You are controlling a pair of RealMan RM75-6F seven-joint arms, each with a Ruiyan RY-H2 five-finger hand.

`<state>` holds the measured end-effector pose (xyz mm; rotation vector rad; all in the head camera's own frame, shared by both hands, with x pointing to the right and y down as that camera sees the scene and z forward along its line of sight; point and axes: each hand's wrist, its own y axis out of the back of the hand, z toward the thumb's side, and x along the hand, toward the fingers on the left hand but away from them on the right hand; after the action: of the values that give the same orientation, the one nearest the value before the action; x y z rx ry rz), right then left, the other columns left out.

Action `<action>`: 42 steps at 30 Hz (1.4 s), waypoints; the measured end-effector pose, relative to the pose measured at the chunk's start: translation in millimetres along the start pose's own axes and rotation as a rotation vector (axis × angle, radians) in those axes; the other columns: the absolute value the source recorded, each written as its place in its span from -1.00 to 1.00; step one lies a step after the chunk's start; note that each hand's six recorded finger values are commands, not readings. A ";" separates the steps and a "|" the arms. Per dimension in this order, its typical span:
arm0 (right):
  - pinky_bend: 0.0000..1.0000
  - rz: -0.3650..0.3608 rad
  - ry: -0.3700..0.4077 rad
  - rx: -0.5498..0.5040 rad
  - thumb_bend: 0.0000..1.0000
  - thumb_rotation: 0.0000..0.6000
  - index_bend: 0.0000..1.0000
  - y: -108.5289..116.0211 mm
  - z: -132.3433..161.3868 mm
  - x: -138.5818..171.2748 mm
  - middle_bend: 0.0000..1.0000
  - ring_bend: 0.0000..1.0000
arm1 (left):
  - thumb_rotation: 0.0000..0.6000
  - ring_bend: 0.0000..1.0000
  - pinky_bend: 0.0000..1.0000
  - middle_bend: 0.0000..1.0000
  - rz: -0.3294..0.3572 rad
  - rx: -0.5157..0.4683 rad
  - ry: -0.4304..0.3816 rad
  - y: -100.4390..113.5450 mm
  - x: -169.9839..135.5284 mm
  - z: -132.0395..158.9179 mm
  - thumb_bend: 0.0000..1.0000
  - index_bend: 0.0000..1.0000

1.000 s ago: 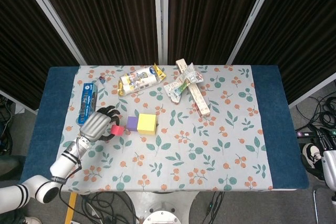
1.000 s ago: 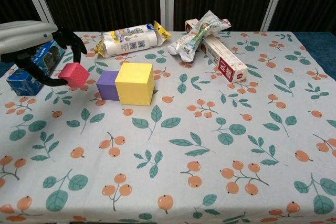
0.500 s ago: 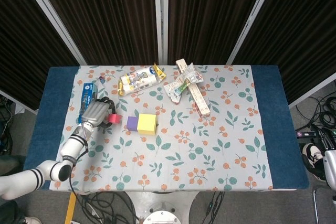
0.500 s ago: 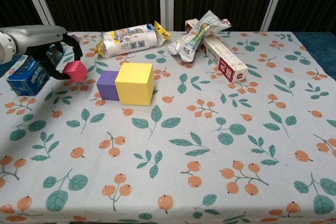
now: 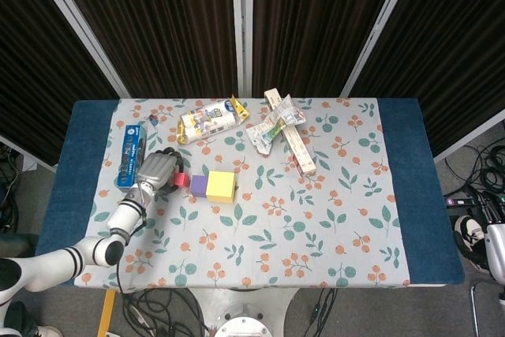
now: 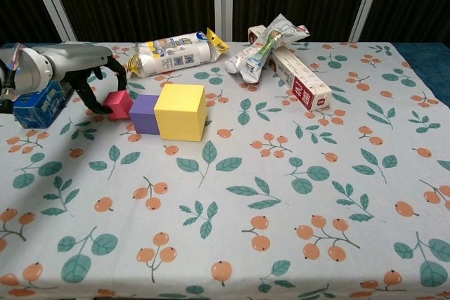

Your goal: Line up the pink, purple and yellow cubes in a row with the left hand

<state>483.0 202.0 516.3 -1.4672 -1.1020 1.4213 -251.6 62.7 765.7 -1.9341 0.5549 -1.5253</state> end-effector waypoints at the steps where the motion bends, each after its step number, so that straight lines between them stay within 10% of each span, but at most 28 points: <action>1: -0.56 -0.001 -0.001 0.000 -0.51 1.00 -0.88 0.2 -0.3 0.1 -0.67 -0.75 | 1.00 -0.67 -0.50 -0.31 -0.001 0.002 0.000 -0.3 0.5 0.6 -0.40 0.13; 31: -0.55 0.000 -0.019 -0.002 -0.51 1.00 -0.88 0.0 -7.0 2.5 -0.67 -0.76 | 1.00 -0.67 -0.50 -0.37 -0.045 0.039 -0.012 -8.6 4.5 20.0 -0.43 0.04; 42: -0.56 -0.005 -0.018 -0.005 -0.51 1.00 -0.88 0.6 -8.2 2.7 -0.67 -0.76 | 1.00 -0.69 -0.51 -0.52 -0.070 0.051 -0.016 -10.8 0.2 20.8 -0.44 -0.36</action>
<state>491.3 204.6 515.3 -1.4560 -1.1205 1.4321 -231.9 74.6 770.0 -1.9433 0.4415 -1.5501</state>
